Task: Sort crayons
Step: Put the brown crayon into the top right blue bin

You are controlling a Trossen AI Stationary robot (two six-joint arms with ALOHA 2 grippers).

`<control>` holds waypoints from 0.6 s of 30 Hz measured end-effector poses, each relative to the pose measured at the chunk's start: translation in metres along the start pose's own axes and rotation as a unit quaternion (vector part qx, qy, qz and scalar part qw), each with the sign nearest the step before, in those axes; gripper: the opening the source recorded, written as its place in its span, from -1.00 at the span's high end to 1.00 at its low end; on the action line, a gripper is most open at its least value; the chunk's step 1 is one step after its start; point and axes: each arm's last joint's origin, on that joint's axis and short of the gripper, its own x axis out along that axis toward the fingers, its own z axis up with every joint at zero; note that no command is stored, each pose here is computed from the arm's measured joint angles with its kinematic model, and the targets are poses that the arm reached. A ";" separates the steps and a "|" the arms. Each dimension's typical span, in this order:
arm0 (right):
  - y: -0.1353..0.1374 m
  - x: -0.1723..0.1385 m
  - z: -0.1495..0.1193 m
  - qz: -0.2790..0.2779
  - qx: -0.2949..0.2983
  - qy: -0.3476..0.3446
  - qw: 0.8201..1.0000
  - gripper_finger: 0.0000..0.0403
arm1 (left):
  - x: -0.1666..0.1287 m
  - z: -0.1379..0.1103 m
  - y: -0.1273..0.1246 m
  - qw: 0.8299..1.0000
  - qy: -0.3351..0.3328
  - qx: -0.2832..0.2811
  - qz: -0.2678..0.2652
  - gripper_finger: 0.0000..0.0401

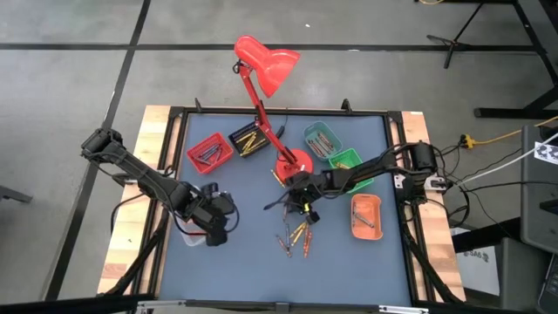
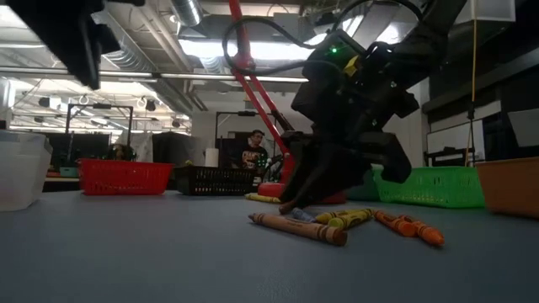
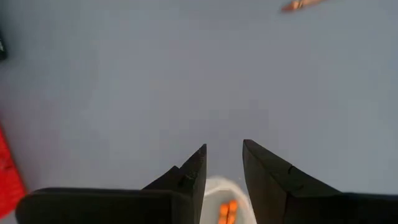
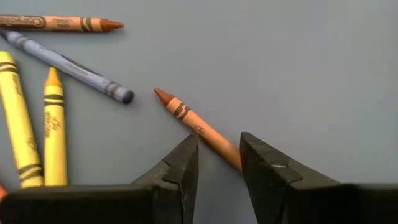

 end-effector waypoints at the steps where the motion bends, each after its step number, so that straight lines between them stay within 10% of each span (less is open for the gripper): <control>1: -0.001 0.000 0.002 0.002 0.001 -0.001 1.000 0.42 | 0.000 0.001 -0.001 1.000 -0.008 -0.002 -0.002 0.56; 18: -0.020 -0.009 0.044 0.018 -0.102 0.043 0.994 0.42 | 0.000 0.003 -0.002 1.000 -0.020 -0.006 -0.006 0.56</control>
